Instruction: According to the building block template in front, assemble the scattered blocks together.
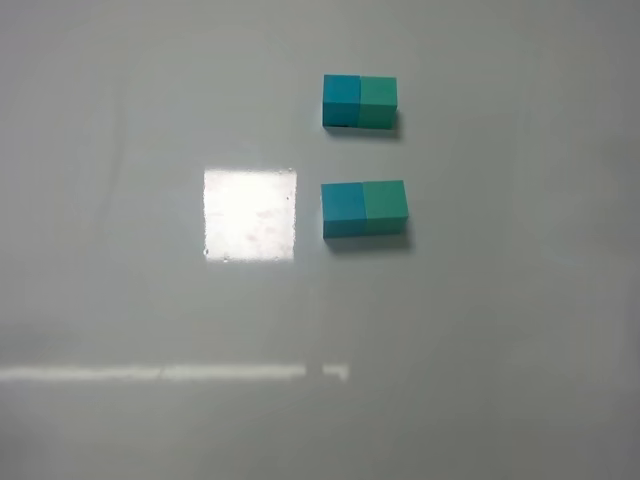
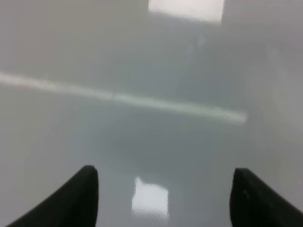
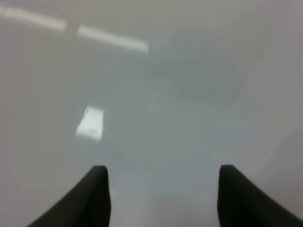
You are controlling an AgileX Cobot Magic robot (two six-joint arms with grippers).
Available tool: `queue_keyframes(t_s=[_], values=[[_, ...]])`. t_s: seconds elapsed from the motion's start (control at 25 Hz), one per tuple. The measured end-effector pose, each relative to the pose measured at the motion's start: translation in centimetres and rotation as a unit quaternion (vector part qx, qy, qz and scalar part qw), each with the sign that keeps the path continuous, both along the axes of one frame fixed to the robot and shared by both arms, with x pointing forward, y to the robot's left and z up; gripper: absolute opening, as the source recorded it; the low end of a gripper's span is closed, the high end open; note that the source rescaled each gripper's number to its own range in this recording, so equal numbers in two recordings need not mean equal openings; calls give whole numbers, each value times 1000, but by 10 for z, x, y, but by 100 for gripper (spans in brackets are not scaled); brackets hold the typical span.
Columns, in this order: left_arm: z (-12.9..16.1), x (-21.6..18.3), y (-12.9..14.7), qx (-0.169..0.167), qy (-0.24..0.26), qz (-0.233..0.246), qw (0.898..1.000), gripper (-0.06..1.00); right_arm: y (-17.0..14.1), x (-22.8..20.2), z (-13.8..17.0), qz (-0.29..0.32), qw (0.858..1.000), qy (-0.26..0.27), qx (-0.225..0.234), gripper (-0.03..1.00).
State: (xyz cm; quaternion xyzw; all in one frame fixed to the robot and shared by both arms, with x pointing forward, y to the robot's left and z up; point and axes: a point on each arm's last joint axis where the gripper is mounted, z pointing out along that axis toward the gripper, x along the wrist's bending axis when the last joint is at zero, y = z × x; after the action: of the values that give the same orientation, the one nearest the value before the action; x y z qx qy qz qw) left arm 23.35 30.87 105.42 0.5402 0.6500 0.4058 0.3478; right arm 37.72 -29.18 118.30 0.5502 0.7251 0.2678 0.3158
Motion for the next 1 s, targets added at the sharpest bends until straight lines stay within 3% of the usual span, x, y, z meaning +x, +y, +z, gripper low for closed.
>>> queue_keyframes(t_s=[0.32, 0.56, 0.76, 1.0], values=[[0, 0, 0, 0, 0, 0, 1000, 57, -2, -61, -30, -26, 998, -46, 38, 34], [0, 0, 0, 0, 0, 0, 1000, 57, -10, -102, -86, -79, 992, -74, 61, 34], [0, 0, 0, 0, 0, 0, 1000, 57, -11, -133, -118, -84, 986, -124, 77, 33], [0, 0, 0, 0, 0, 0, 1000, 57, -8, -145, -127, -73, 984, -127, 102, 27]])
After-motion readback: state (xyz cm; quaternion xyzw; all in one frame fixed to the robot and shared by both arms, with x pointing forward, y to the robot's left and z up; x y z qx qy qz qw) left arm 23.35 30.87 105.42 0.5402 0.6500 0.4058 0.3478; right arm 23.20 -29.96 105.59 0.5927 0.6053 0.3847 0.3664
